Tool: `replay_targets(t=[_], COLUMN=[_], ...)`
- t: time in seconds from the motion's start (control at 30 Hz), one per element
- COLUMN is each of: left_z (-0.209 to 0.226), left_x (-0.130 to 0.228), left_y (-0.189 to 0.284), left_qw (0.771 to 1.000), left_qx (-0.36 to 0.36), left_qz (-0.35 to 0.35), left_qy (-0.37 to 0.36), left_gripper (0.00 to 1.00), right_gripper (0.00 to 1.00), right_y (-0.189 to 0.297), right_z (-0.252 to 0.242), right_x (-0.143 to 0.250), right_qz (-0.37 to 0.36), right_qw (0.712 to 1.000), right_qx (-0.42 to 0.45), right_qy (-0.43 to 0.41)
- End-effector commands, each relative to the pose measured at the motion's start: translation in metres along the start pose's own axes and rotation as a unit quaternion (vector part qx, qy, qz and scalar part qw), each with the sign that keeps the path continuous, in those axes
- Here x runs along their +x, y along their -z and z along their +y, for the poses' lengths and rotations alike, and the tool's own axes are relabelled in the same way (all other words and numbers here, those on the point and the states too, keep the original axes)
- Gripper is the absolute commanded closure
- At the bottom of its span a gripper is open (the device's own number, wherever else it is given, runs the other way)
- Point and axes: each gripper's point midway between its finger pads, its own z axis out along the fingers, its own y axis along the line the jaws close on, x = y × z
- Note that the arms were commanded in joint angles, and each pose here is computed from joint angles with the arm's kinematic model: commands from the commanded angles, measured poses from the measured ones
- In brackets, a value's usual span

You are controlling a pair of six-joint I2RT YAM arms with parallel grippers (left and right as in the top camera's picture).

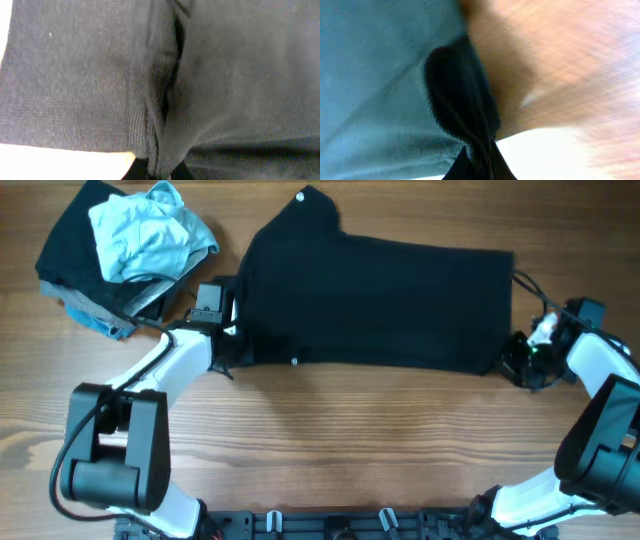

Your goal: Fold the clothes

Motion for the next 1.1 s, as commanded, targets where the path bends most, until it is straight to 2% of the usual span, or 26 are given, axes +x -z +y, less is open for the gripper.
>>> replay_targets(t=[0.0, 0.07, 0.1, 0.13, 0.17, 0.2, 0.23, 0.3, 0.33, 0.4, 0.43, 0.5, 0.53, 0.57, 0.6, 0.63, 0.67, 0.73, 0.77, 0.9, 0.93, 1.07], left_z=[-0.002, -0.006, -0.005, -0.005, -0.004, -0.004, -0.003, -0.001, 0.0, -0.014, -0.022, -0.028, -0.029, -0.031, -0.033, -0.035, -0.031, -0.03, -0.03, -0.02, -0.018, -0.029], left_x=[0.023, 0.043, 0.048, 0.049, 0.05, 0.052, 0.054, 0.064, 0.066, 0.064, 0.061, 0.055, 0.049, 0.044, 0.037, 0.032, 0.026, 0.009, 0.007, 0.015, 0.025, 0.041], left_y=[0.026, 0.045, 0.05, 0.053, 0.053, 0.053, 0.053, 0.055, 0.056, 0.056, 0.057, 0.057, 0.056, 0.056, 0.059, 0.066, 0.073, 0.084, 0.083, 0.052, 0.034, 0.021], left_qw=[0.999, 0.997, 0.997, 0.997, 0.996, 0.996, 0.996, 0.994, 0.993, 0.992, 0.991, 0.991, 0.991, 0.991, 0.992, 0.992, 0.993, 0.994, 0.994, 0.995, 0.994, 0.987], left_qx=[0.014, 0.033, 0.032, 0.032, 0.031, 0.03, 0.029, 0.025, 0.024, 0.061, 0.083, 0.099, 0.104, 0.108, 0.11, 0.111, 0.096, 0.084, 0.084, 0.056, 0.054, 0.091], left_qz=[0.037, 0.07, 0.076, 0.077, 0.079, 0.082, 0.087, 0.107, 0.112, 0.11, 0.107, 0.095, 0.081, 0.069, 0.06, 0.057, 0.051, 0.019, 0.016, 0.045, 0.077, 0.121], left_qy=[0.002, 0.005, 0.006, 0.006, 0.006, 0.006, 0.007, 0.009, 0.009, 0.01, 0.011, 0.007, -0.013, -0.025, -0.026, -0.037, -0.039, -0.068, -0.068, -0.065, -0.061, -0.053], left_gripper=[0.96, 0.96, 0.9, 0.71, 0.51, 0.28, 0.2, 0.15, 0.15, 0.43, 0.46, 0.47, 0.53, 0.62, 0.78, 0.8, 0.76, 0.57, 0.53, 0.6, 0.62, 0.63], right_gripper=[0.96, 0.96, 0.44, 0.31, 0.23, 0.21, 0.2, 0.2, 0.2, 0.21, 0.21, 0.21, 0.21, 0.21, 0.21, 0.21, 0.21, 0.21, 0.21, 0.21, 0.21, 0.21], right_y=[0.02, 0.03, 0.032, 0.032, 0.032, 0.032, 0.033, 0.033, 0.033, 0.033, 0.033, 0.033, 0.033, 0.033, 0.033, 0.033, 0.033, 0.033, 0.033, 0.033, 0.033, 0.033], right_z=[-0.026, -0.029, -0.025, -0.021, -0.021, -0.021, -0.024, -0.025, -0.026, -0.026, -0.026, -0.027, -0.027, -0.027, -0.026, -0.027, -0.027, -0.026, -0.026, -0.026, -0.026, -0.026], right_x=[-0.009, -0.01, -0.01, -0.009, -0.008, -0.006, -0.004, 0.002, 0.004, 0.008, 0.01, 0.012, 0.012, 0.011, 0.011, 0.012, 0.012, 0.011, 0.011, 0.011, 0.011, 0.011], right_qz=[-0.011, -0.018, -0.02, -0.018, -0.015, -0.011, -0.008, 0.003, 0.009, 0.016, 0.02, 0.024, 0.023, 0.023, 0.022, 0.023, 0.023, 0.022, 0.022, 0.022, 0.022, 0.022], right_qw=[0.999, 0.999, 0.999, 0.999, 0.999, 0.999, 0.999, 0.999, 0.999, 0.999, 0.998, 0.998, 0.999, 0.999, 0.999, 0.999, 0.999, 0.999, 0.999, 0.999, 0.999, 0.999], right_qx=[0.031, 0.029, 0.021, 0.01, 0.009, 0.011, 0.015, 0.017, 0.018, 0.019, 0.02, 0.021, 0.021, 0.02, 0.02, 0.02, 0.02, 0.02, 0.02, 0.02, 0.02, 0.02], right_qy=[-0.043, -0.038, -0.037, -0.034, -0.034, -0.035, -0.038, -0.044, -0.045, -0.047, -0.049, -0.045, -0.045, -0.044, -0.044, -0.042, -0.038, -0.038, -0.038, -0.038, -0.037, -0.038])
